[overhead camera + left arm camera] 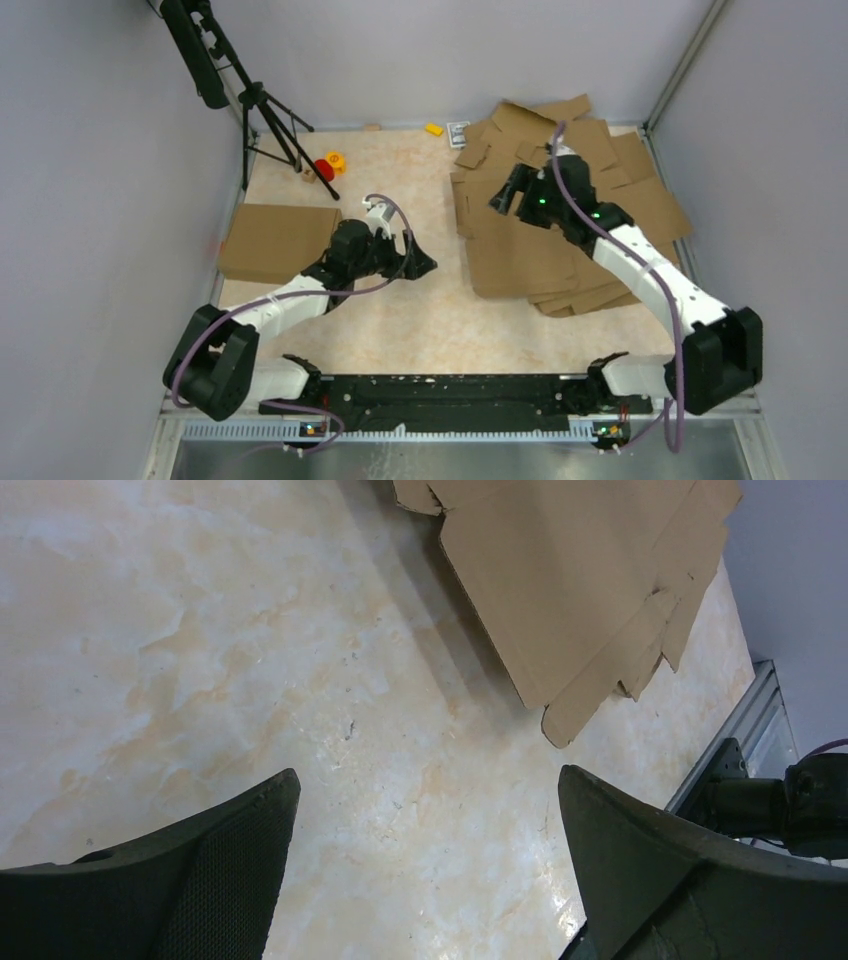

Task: Fold the paper box
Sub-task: Move the paper box to the paper box, then fold the paper box at the center of the board.

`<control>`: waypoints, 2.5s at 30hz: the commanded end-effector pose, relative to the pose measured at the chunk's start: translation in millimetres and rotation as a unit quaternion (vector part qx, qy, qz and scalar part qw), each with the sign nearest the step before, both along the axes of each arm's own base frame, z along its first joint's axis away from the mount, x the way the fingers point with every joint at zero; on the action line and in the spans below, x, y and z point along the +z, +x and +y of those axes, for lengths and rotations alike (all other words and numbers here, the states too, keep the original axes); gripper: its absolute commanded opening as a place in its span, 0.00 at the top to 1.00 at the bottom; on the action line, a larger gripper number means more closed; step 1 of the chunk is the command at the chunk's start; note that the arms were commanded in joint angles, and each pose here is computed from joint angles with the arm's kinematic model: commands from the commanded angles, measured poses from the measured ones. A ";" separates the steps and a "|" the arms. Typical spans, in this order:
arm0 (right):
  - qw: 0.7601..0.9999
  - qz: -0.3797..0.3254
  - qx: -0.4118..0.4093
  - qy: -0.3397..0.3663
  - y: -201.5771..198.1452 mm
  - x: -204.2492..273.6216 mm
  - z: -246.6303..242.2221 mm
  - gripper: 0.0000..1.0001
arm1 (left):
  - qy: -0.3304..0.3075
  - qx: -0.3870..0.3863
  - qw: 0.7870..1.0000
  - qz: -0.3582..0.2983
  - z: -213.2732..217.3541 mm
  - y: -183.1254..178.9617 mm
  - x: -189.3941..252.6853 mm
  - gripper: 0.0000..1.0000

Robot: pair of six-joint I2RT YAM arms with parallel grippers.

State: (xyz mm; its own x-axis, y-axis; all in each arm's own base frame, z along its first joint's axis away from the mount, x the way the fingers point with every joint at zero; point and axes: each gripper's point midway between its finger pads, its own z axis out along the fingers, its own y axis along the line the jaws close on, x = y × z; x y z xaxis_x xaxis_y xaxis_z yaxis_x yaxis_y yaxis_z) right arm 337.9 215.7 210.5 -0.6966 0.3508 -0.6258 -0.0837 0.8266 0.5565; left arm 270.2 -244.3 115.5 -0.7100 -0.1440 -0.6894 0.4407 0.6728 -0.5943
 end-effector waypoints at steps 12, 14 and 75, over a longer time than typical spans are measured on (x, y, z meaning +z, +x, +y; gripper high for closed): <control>0.977 0.088 -0.180 -0.078 -18.1 -120.8 -179.6 0.30 | 0.002 0.000 0.993 0.118 -86.1 11.3 -19.6 0.10; 0.972 0.073 -0.204 -0.090 -15.7 -125.5 -189.1 0.30 | 0.011 0.004 0.992 0.124 -91.3 18.8 -21.1 0.12; 0.990 -0.001 -0.124 -0.065 -8.0 -69.4 -136.5 0.06 | 0.063 0.102 0.988 0.097 40.4 28.4 12.9 0.18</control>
